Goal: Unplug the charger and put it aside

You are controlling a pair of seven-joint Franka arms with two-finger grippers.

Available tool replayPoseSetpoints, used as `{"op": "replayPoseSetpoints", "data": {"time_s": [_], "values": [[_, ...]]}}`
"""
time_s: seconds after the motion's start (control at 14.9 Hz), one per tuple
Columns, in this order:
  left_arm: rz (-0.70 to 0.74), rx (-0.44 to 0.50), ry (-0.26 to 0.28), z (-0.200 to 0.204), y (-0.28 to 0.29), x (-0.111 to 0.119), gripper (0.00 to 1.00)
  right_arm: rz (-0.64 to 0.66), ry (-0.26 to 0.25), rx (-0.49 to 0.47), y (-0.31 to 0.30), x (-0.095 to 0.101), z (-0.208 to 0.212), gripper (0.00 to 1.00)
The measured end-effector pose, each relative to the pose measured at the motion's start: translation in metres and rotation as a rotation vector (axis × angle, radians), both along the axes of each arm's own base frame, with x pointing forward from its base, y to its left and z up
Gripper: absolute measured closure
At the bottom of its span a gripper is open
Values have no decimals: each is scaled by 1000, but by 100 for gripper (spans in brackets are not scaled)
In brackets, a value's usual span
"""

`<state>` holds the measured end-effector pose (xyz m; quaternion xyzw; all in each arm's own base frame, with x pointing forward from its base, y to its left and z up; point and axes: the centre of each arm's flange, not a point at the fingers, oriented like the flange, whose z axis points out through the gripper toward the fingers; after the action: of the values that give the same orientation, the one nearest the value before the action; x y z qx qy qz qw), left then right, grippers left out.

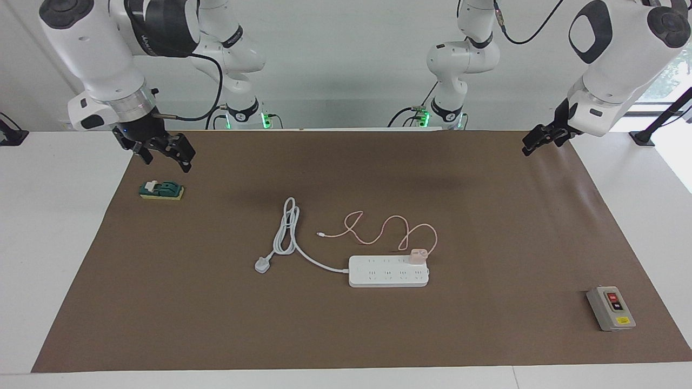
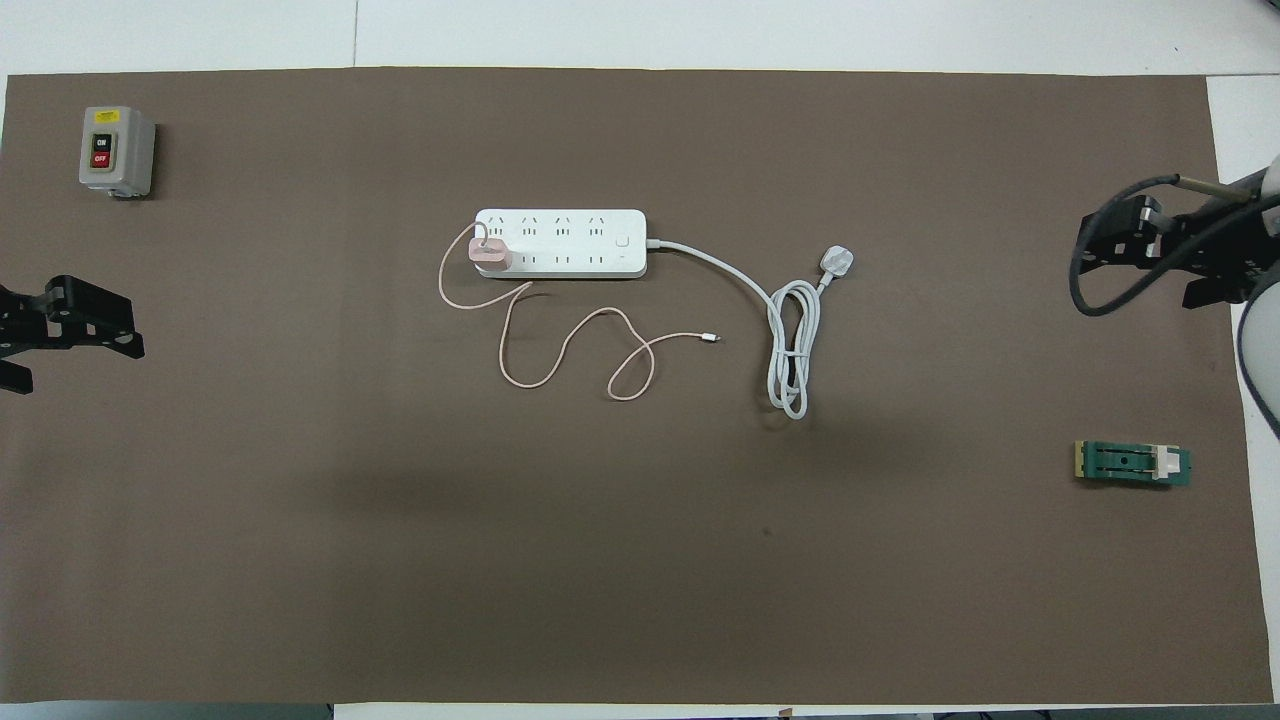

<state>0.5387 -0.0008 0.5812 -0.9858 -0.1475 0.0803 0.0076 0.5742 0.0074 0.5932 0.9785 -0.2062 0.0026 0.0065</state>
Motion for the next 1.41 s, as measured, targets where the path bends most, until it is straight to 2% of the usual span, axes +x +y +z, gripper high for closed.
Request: {"op": "replayPoseSetpoints", "data": {"time_s": [0.2,0.4,0.61,0.74,0.87,1.08,1.28,1.41], "values": [[321,-3,-24,-12,-20,13,0,-324,-40,9,24,4,-7,0],[660,5,-59,-40,-54,40,0,-632,-81,35,55,8,-17,0],[969,3,-97,-76,-101,66,0,-797,-63,38,85,8,-30,0],[1106,-13,-118,-101,-129,80,0,-866,-24,55,91,12,-45,0],[1164,-24,-129,-120,-137,90,0,-931,23,96,96,19,-61,0],[1188,-48,-154,-142,-143,103,0,-1024,62,161,117,33,-86,0],[1150,-22,-181,-175,-158,111,0,-1095,75,235,146,45,-106,0],[1120,0,-177,-203,-187,111,0,-1104,80,272,166,48,-114,0]]}}
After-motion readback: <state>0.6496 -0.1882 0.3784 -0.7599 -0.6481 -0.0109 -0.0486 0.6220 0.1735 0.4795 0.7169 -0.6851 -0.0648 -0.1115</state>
